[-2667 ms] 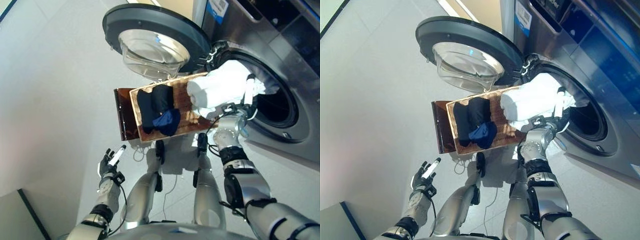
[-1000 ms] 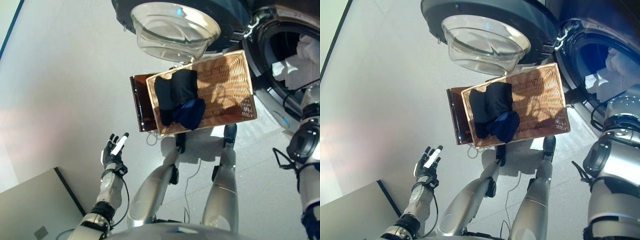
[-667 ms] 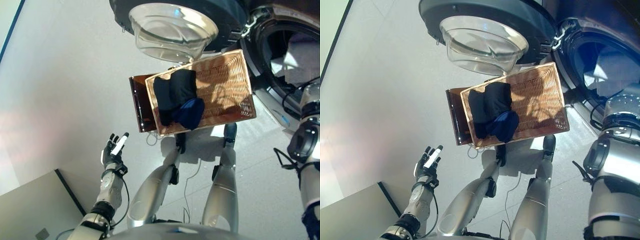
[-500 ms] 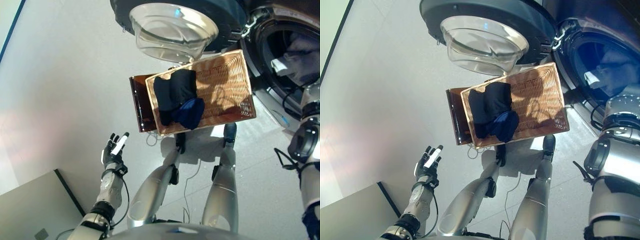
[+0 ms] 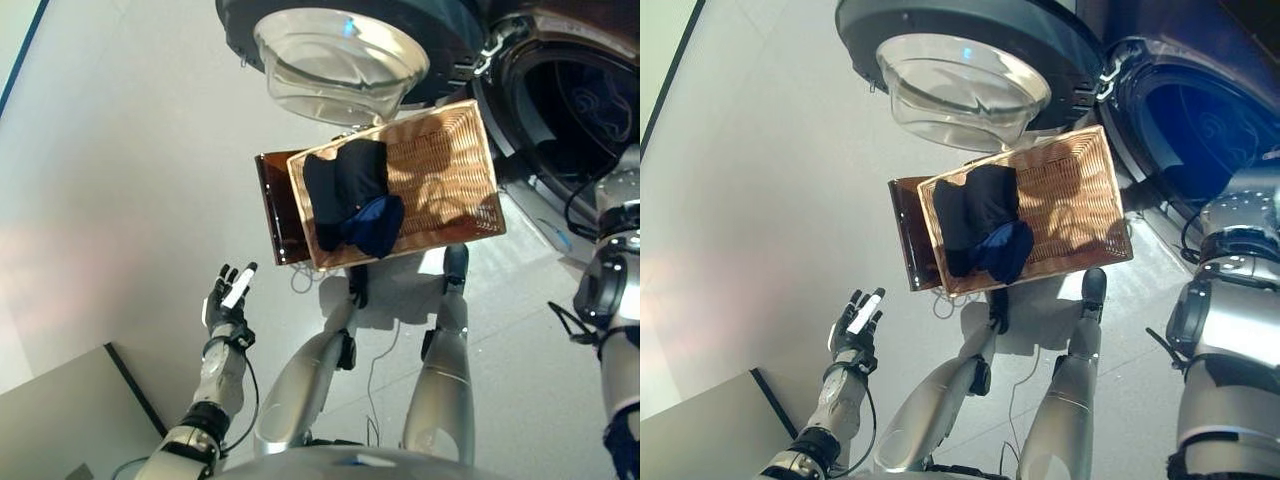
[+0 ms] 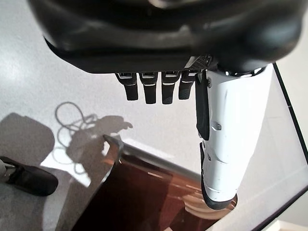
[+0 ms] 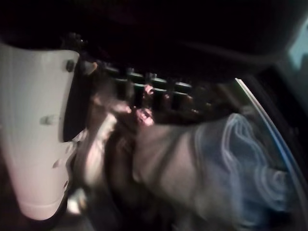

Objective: Pick up the clothes and place them into the washing machine

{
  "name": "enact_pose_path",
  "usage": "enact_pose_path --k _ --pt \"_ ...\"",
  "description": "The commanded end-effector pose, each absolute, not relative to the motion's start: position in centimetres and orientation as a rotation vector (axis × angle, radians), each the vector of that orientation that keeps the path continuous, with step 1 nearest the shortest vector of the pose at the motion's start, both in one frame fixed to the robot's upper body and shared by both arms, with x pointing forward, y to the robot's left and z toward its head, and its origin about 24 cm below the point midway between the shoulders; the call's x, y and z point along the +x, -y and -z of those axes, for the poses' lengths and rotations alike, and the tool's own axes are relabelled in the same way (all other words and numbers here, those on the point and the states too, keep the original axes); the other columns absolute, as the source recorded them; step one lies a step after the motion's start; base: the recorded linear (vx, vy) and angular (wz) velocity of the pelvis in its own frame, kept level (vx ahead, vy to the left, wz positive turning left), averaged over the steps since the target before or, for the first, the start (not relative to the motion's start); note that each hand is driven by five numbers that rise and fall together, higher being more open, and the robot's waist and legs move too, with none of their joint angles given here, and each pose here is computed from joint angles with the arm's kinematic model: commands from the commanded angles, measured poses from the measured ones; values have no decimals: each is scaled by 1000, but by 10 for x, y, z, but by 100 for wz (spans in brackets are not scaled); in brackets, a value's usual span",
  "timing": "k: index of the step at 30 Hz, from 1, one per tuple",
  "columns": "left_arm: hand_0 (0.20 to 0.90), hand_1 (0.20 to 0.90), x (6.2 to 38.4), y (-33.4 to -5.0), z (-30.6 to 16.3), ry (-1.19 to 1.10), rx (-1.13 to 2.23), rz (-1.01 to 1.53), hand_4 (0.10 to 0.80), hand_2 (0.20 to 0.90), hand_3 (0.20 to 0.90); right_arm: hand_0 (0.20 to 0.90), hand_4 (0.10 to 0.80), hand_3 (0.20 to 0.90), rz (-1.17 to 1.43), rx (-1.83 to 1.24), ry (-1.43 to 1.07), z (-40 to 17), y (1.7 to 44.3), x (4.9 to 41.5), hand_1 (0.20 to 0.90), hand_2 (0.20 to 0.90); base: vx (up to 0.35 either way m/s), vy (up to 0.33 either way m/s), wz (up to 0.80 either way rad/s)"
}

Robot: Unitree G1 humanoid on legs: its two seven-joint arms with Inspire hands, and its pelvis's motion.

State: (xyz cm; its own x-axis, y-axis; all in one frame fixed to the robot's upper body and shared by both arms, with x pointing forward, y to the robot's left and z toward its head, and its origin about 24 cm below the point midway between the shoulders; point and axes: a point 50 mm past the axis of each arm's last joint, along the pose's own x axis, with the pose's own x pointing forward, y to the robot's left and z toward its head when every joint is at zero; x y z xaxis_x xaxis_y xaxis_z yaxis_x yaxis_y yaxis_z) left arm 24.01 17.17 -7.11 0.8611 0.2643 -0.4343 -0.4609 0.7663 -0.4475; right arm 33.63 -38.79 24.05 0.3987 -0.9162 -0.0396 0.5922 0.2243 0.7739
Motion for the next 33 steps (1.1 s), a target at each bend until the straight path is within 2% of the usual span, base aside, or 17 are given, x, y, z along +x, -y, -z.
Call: enact_pose_path --k 1,6,13,19,33 --pt "900 900 235 -213 63 -264 -510 -522 800 900 900 900 800 900 1034 473 558 -257 370 341 900 900 -24 -7 -6" --pt "900 900 240 -215 54 -215 -510 -533 800 900 900 900 800 900 883 185 465 -216 316 360 900 900 -27 -11 -7" --pt "900 900 241 -219 49 -189 -509 -562 800 900 900 900 800 900 801 75 422 -189 276 365 900 900 -4 0 0" --pt "900 900 240 -226 45 -173 -494 -599 800 900 900 900 800 900 659 -102 329 -151 224 369 900 900 -12 -2 0" --pt "900 900 240 -229 48 -200 -461 -644 800 900 900 900 800 900 367 -273 364 -139 150 367 900 900 -7 -1 2"
